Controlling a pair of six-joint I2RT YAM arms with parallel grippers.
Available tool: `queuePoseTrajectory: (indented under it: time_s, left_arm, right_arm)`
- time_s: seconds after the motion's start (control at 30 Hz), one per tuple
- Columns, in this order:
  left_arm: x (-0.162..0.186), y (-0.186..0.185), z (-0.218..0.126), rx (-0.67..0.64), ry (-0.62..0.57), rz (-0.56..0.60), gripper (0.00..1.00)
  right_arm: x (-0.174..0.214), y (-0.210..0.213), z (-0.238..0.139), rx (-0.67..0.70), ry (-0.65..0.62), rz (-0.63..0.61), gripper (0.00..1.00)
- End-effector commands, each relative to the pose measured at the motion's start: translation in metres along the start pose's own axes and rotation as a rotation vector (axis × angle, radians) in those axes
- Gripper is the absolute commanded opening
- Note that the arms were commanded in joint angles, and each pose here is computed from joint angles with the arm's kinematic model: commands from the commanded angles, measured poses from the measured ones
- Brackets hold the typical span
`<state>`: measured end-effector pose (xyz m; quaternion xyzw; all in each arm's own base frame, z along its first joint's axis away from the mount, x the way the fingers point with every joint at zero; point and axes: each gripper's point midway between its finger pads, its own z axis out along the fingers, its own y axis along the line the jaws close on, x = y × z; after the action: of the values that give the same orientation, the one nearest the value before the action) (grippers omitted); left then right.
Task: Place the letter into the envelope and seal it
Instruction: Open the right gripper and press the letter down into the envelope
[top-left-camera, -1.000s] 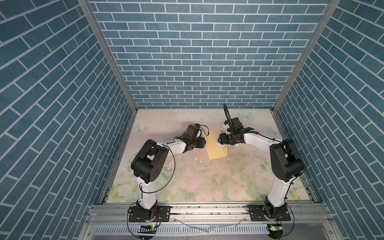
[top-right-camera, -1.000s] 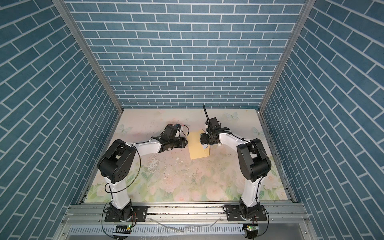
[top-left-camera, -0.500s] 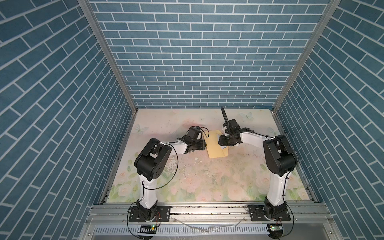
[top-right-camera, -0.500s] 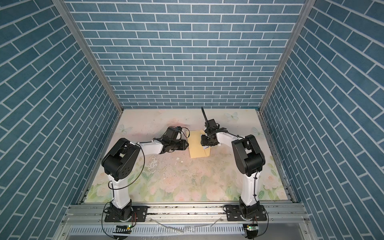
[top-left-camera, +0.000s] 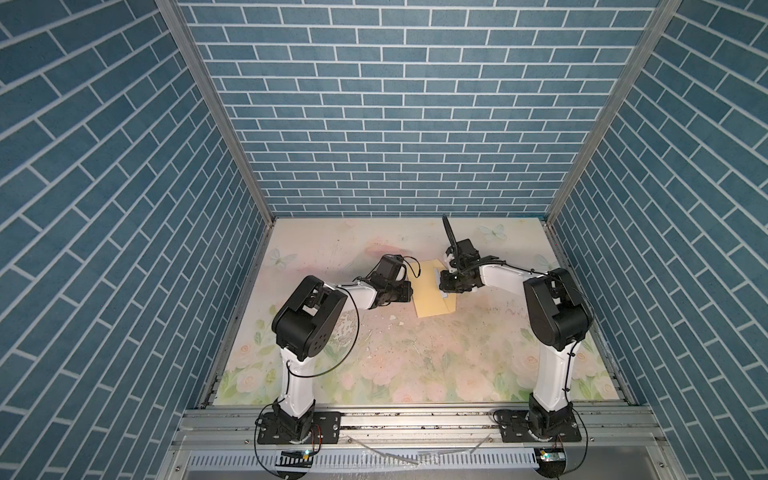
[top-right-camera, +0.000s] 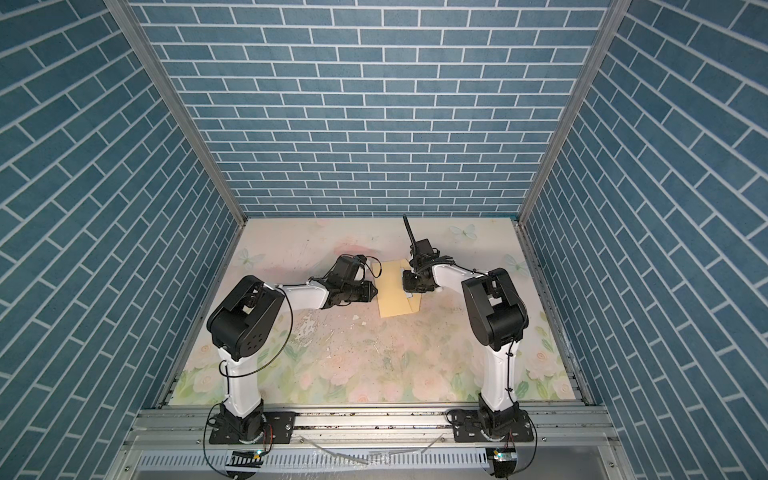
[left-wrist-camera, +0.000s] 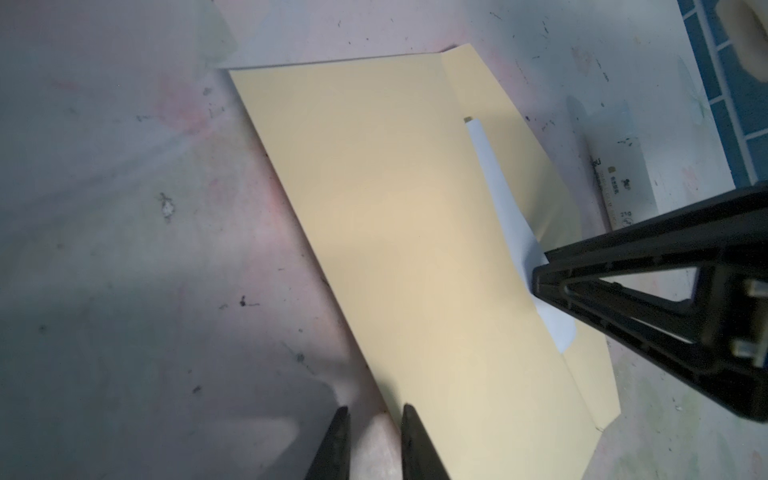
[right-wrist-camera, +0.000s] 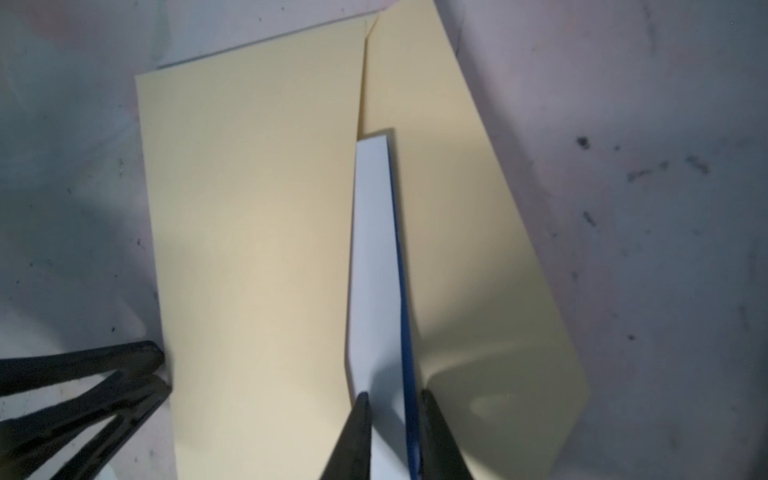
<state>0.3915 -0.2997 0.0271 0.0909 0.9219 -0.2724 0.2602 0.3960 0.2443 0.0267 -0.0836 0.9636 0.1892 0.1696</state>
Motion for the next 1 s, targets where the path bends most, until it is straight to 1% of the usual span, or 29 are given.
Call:
queuePoseTrajectory:
  time_s: [0.0, 0.13, 0.33, 0.43, 0.57, 0.73, 0.83, 0.97]
  left_arm:
    - [0.008, 0.002, 0.011, -0.001, 0.032, -0.003, 0.21]
    - [0.01, 0.002, 0.015, 0.001, 0.041, -0.003, 0.19]
    - [0.011, 0.002, 0.02, 0.003, 0.051, -0.004, 0.18]
    - [0.011, 0.002, 0.02, 0.0, 0.054, 0.0, 0.18]
    - [0.007, 0.001, 0.014, -0.009, 0.038, 0.015, 0.19]
    - [-0.003, -0.002, 0.005, -0.013, 0.012, 0.032, 0.21]
    - [-0.008, -0.004, 0.004, -0.012, 0.002, 0.035, 0.23]
    - [-0.01, -0.001, 0.008, -0.013, 0.004, 0.027, 0.25]
  right_arm:
    - [-0.002, 0.009, 0.008, -0.041, 0.018, 0.039, 0.2]
    - [-0.002, 0.013, 0.01, -0.066, 0.019, 0.049, 0.18]
    - [-0.005, 0.019, 0.009, -0.1, 0.014, 0.047, 0.17]
    - [-0.009, 0.019, 0.002, -0.09, -0.008, 0.035, 0.18]
    - [-0.021, 0.019, -0.021, -0.056, -0.072, 0.012, 0.27]
    - [-0.035, 0.019, -0.043, -0.026, -0.146, 0.008, 0.34]
    - [-0.04, 0.018, -0.042, -0.016, -0.157, 0.01, 0.37]
    - [-0.044, 0.019, -0.031, -0.022, -0.142, 0.023, 0.41]
